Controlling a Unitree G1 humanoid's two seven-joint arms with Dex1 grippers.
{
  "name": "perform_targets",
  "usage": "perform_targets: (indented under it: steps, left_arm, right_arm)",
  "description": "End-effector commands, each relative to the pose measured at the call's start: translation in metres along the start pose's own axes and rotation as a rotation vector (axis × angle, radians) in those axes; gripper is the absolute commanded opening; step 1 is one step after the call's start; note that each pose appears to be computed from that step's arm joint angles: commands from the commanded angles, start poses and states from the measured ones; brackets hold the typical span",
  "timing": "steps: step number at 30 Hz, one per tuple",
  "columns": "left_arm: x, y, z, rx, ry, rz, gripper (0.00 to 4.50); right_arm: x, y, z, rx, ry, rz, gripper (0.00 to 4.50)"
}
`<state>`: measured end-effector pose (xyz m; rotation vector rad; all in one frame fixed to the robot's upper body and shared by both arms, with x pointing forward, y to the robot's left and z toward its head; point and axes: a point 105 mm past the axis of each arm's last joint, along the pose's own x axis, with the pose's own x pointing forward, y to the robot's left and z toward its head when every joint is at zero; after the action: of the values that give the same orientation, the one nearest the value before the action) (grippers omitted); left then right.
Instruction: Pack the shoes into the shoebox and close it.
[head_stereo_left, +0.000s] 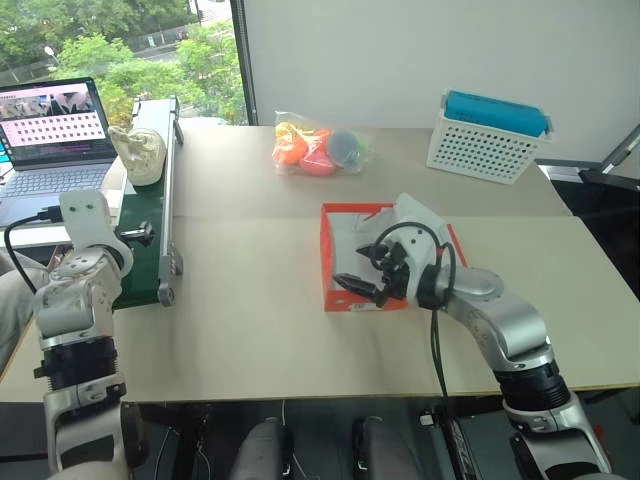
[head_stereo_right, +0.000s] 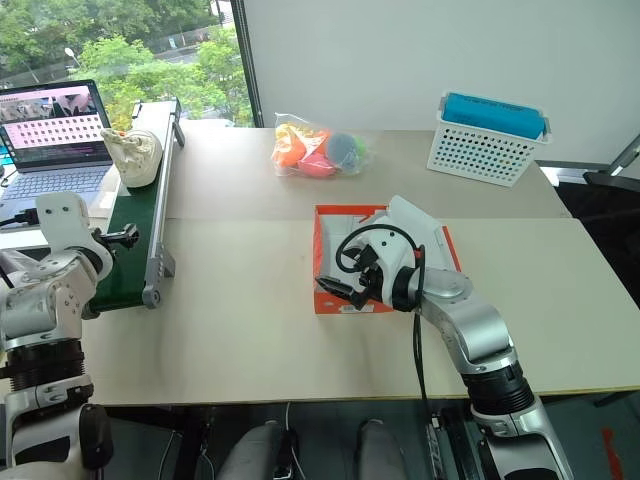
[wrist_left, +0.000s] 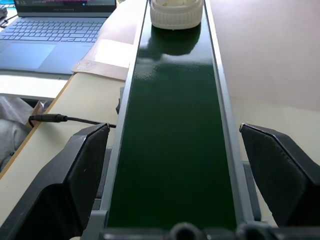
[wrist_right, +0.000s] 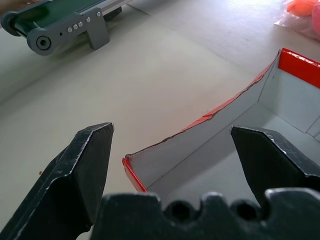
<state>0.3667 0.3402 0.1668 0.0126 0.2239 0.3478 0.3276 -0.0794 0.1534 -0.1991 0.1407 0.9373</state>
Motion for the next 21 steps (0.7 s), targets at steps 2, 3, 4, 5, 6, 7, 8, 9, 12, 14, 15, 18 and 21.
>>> perform_targets:
  steps: [2, 3, 4, 5, 6, 7, 8, 9, 12, 14, 15, 18, 21]
  left_arm:
    - [0.001, 0.008, 0.020, 0.012, -0.054, 0.025, 4.50]
    - [0.002, 0.008, 0.020, 0.013, -0.054, 0.024, 4.50]
    - [0.003, 0.008, 0.020, 0.013, -0.054, 0.024, 4.50]
    - [0.003, 0.007, 0.020, 0.012, -0.053, 0.022, 4.50]
    - [0.003, 0.007, 0.019, 0.012, -0.053, 0.020, 4.50]
    - [0.004, 0.006, 0.019, 0.012, -0.051, 0.018, 4.50]
    - [0.005, 0.005, 0.017, 0.012, -0.048, 0.016, 4.50]
    - [0.005, 0.004, 0.016, 0.011, -0.045, 0.014, 4.50]
    - [0.006, 0.002, 0.012, 0.012, -0.037, 0.007, 4.50]
    - [0.007, 0.000, 0.010, 0.013, -0.035, 0.000, 4.50]
    - [0.007, -0.001, 0.010, 0.012, -0.035, -0.004, 4.50]
    - [0.007, -0.003, 0.009, 0.015, -0.034, -0.013, 4.50]
    - [0.009, -0.006, 0.005, 0.014, -0.022, -0.019, 4.50]
  right_arm:
    - [-0.003, -0.004, 0.020, -0.048, -0.063, -0.021, 4.45]
    - [-0.003, -0.004, 0.020, -0.049, -0.064, -0.023, 4.45]
    - [-0.003, -0.004, 0.020, -0.050, -0.064, -0.024, 4.45]
    - [-0.003, -0.004, 0.020, -0.051, -0.066, -0.025, 4.45]
    - [-0.003, -0.004, 0.020, -0.051, -0.066, -0.025, 4.45]
    - [-0.003, -0.004, 0.020, -0.051, -0.067, -0.025, 4.45]
    - [-0.003, -0.004, 0.020, -0.051, -0.068, -0.025, 4.45]
    - [-0.004, -0.003, 0.020, -0.052, -0.069, -0.026, 4.45]
    - [-0.004, -0.003, 0.020, -0.051, -0.071, -0.028, 4.45]
    - [-0.004, -0.003, 0.021, -0.051, -0.074, -0.030, 4.45]
    - [-0.004, -0.003, 0.021, -0.050, -0.076, -0.031, 4.45]
    - [-0.005, -0.003, 0.023, -0.047, -0.085, -0.036, 4.45]
    - [-0.006, -0.004, 0.025, -0.042, -0.094, -0.042, 4.45]
